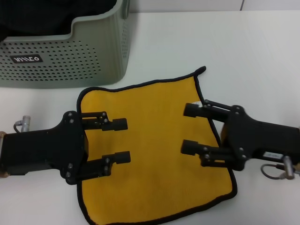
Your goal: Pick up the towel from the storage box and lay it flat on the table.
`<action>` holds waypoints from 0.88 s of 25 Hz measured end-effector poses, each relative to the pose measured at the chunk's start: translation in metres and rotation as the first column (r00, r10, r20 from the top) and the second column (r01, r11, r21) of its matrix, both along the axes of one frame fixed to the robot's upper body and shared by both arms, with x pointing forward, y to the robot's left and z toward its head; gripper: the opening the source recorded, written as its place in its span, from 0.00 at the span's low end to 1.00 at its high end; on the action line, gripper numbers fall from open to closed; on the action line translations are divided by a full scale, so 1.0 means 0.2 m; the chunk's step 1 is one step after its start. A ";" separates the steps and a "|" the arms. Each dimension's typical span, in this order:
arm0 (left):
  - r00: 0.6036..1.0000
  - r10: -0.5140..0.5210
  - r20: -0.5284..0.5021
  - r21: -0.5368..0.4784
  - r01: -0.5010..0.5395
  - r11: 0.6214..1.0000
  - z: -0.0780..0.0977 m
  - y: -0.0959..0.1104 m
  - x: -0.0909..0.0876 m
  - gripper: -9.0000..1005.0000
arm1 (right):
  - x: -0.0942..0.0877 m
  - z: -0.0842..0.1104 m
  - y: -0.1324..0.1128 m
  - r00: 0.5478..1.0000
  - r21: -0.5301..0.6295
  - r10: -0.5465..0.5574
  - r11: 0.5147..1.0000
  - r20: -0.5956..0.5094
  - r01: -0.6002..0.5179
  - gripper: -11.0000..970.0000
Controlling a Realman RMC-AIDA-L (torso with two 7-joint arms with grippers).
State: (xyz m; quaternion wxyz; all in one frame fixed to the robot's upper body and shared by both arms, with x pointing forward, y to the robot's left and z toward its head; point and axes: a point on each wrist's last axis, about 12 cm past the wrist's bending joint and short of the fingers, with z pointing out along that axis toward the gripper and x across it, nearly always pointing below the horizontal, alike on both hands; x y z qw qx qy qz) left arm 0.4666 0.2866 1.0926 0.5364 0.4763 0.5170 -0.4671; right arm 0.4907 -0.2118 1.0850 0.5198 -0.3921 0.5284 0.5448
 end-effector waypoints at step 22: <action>0.998 -0.022 -0.065 0.040 0.024 0.999 0.09 0.09 0.08 0.62 | 0.00 -0.03 0.11 0.995 -0.085 0.100 0.991 -0.016 -0.101 0.84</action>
